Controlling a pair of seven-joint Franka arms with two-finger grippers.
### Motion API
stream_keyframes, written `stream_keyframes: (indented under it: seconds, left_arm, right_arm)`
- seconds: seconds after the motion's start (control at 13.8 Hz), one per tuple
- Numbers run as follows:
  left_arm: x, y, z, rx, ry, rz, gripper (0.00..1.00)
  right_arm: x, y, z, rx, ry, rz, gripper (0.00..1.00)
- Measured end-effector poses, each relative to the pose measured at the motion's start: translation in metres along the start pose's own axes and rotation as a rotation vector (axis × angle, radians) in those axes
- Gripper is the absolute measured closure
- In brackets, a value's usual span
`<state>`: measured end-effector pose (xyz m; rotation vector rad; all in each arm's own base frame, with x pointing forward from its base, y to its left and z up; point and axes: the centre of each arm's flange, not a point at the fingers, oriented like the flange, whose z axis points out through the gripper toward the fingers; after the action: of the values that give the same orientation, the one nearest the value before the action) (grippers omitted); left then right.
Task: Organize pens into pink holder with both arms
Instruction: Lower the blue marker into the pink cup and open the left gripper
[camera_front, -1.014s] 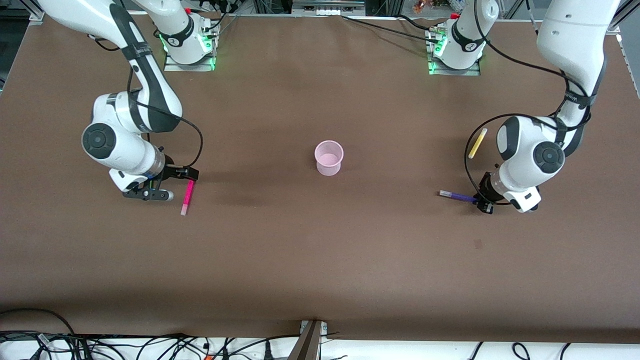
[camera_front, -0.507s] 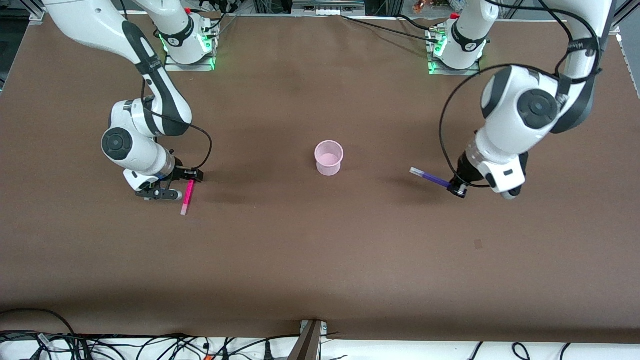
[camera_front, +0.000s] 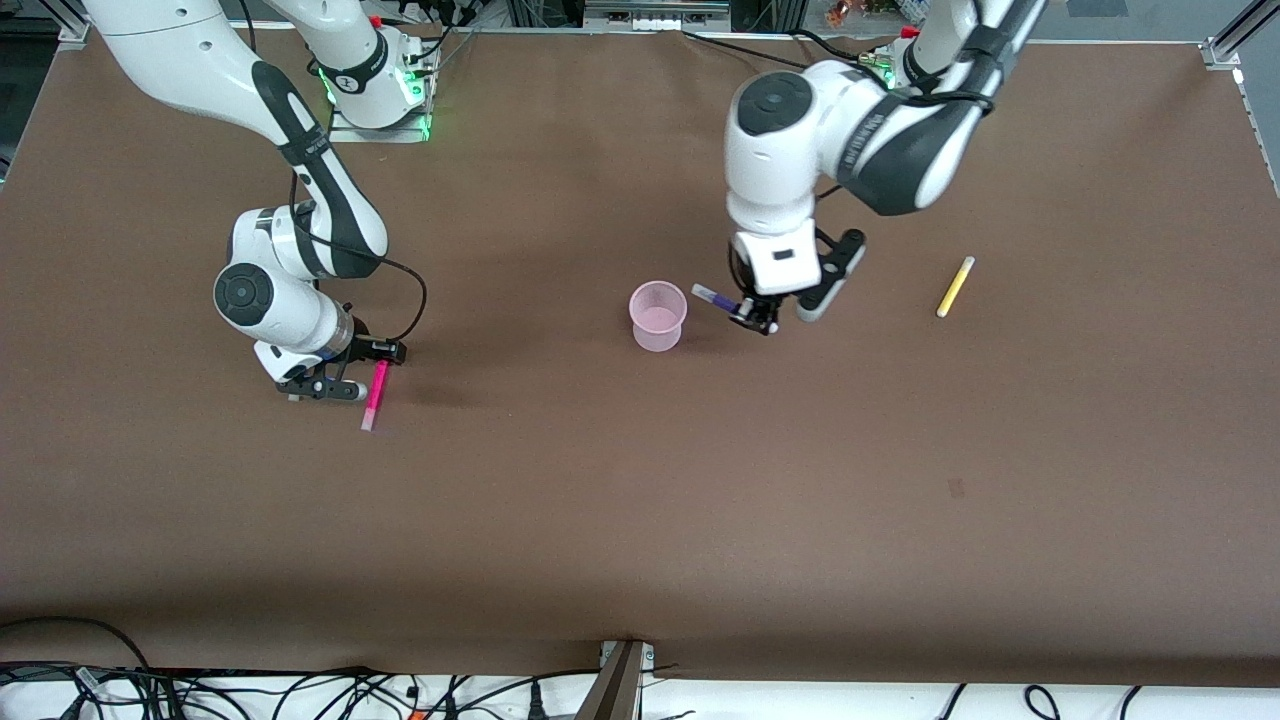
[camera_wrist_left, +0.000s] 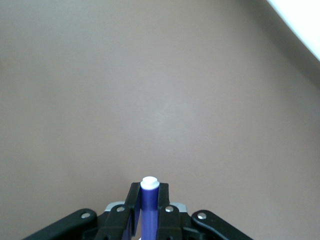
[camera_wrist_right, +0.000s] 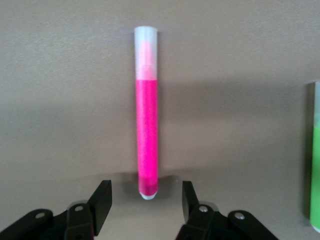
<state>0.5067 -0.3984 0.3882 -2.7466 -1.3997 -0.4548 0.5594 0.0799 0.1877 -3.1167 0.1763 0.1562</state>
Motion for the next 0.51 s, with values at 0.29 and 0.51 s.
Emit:
stream_keyframes:
  seconds: [0.29,0.51]
  left_arm:
    - [-0.062,0.006,0.029,-0.05,0.155,0.092,0.82]
    - [-0.09,0.005,0.044,-0.058,0.221,0.154,0.82]
  right_arm:
    - [0.003,0.009,0.007,0.003,0.009,0.014,0.42]
    - [0.003,0.01,0.008,0.003,0.01,0.015,0.48]
